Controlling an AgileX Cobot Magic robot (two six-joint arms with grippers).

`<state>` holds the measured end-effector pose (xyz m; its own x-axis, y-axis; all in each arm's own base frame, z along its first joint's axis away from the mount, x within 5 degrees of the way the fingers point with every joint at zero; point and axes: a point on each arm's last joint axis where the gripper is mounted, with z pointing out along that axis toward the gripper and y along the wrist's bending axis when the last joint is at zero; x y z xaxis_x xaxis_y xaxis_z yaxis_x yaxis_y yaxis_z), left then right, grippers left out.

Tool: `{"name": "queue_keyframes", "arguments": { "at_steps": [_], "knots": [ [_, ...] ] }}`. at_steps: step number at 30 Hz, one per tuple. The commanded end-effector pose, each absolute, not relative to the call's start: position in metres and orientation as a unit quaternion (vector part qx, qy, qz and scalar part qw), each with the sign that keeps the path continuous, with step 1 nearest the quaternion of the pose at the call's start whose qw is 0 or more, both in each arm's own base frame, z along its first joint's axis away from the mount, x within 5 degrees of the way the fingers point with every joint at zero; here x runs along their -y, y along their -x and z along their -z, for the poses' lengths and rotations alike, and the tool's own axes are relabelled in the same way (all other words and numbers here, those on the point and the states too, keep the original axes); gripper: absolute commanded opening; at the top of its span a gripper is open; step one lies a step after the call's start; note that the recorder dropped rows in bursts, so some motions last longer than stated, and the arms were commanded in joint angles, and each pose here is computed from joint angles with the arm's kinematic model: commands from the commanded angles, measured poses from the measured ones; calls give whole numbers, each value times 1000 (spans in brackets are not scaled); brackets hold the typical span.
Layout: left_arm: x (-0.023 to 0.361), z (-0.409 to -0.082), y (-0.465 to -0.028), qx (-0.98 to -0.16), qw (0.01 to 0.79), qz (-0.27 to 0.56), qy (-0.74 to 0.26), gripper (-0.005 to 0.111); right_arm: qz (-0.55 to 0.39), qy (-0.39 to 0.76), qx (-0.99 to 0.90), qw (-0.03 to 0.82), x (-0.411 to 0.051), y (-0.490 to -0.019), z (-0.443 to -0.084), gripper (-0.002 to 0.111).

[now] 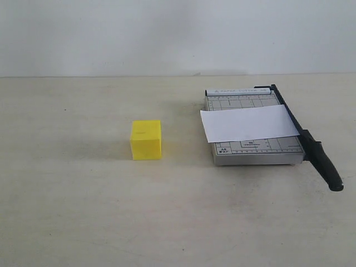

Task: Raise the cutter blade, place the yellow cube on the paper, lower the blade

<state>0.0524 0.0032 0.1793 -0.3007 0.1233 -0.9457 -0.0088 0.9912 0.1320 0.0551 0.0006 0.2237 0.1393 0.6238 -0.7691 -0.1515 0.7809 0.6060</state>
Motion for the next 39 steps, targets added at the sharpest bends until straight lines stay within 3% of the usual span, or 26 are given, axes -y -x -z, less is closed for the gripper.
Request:
{"name": "queue_keyframes", "arguments": {
  "at_steps": [1,8,14,25,33,39],
  "knots": [
    [-3,-179,-52,-803,592,-59,-36,4,-299,-220,-573,731,1,-54,-228,1],
    [-3,-179,-52,-803,592,-59,-36,4,-258,-177,-654,688,-6,-51,-235,1],
    [-3,-179,-52,-803,592,-59,-36,4,-188,-99,-776,593,-14,-55,-256,1],
    [-3,-179,-52,-803,592,-59,-36,4,-70,24,-895,440,-18,-141,-289,1],
    [-3,-179,-52,-803,592,-59,-36,4,-47,69,-939,335,-23,-206,-264,1],
    [-3,-179,-52,-803,592,-59,-36,4,-45,71,-944,320,-23,-218,-255,1]
  ]
}}
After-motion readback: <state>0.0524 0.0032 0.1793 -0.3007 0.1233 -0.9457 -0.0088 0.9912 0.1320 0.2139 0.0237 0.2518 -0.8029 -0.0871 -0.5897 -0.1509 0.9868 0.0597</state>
